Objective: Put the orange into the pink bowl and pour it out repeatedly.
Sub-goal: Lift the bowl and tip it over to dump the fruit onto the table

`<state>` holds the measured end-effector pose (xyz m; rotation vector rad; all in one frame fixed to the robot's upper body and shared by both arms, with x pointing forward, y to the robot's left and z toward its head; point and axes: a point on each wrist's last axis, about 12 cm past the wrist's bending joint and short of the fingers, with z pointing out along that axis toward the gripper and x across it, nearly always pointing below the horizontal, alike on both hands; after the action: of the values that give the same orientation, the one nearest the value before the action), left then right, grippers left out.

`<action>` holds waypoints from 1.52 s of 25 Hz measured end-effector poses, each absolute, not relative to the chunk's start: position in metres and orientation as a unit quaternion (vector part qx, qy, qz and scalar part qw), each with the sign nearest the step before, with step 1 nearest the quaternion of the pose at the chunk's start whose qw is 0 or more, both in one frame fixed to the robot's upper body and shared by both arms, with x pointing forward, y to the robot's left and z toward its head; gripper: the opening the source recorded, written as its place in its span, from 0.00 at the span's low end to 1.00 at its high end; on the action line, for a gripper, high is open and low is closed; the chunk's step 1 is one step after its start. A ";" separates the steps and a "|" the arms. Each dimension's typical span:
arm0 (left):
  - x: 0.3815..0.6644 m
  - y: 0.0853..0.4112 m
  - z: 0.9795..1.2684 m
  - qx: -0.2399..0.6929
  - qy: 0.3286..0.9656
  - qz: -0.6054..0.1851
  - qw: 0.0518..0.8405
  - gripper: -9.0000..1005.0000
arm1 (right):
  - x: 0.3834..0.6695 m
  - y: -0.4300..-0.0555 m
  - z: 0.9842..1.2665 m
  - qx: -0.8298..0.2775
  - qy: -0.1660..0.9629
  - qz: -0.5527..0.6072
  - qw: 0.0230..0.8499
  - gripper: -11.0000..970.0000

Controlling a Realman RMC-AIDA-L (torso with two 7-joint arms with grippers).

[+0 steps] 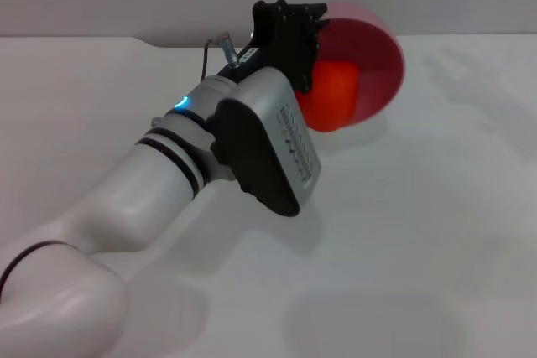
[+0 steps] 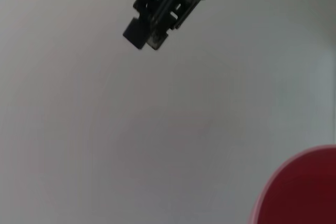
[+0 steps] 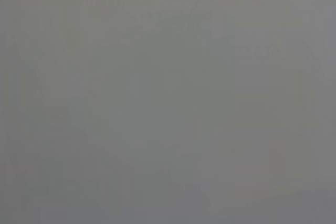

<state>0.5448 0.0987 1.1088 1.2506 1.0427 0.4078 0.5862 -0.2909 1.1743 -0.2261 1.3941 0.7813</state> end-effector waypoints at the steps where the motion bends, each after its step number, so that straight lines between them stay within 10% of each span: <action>1: 0.544 0.099 1.108 0.554 0.455 0.189 0.671 0.05 | 0.587 -0.290 1.174 -0.102 0.624 0.350 0.692 0.47; 38: 0.517 0.102 1.113 0.497 0.389 0.244 0.737 0.05 | 0.589 -0.280 1.177 -0.118 0.612 0.376 0.685 0.47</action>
<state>0.5169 0.1016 1.1128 1.0917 0.8538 0.5357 0.5888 -0.2795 1.1768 -0.2646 1.3716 0.8425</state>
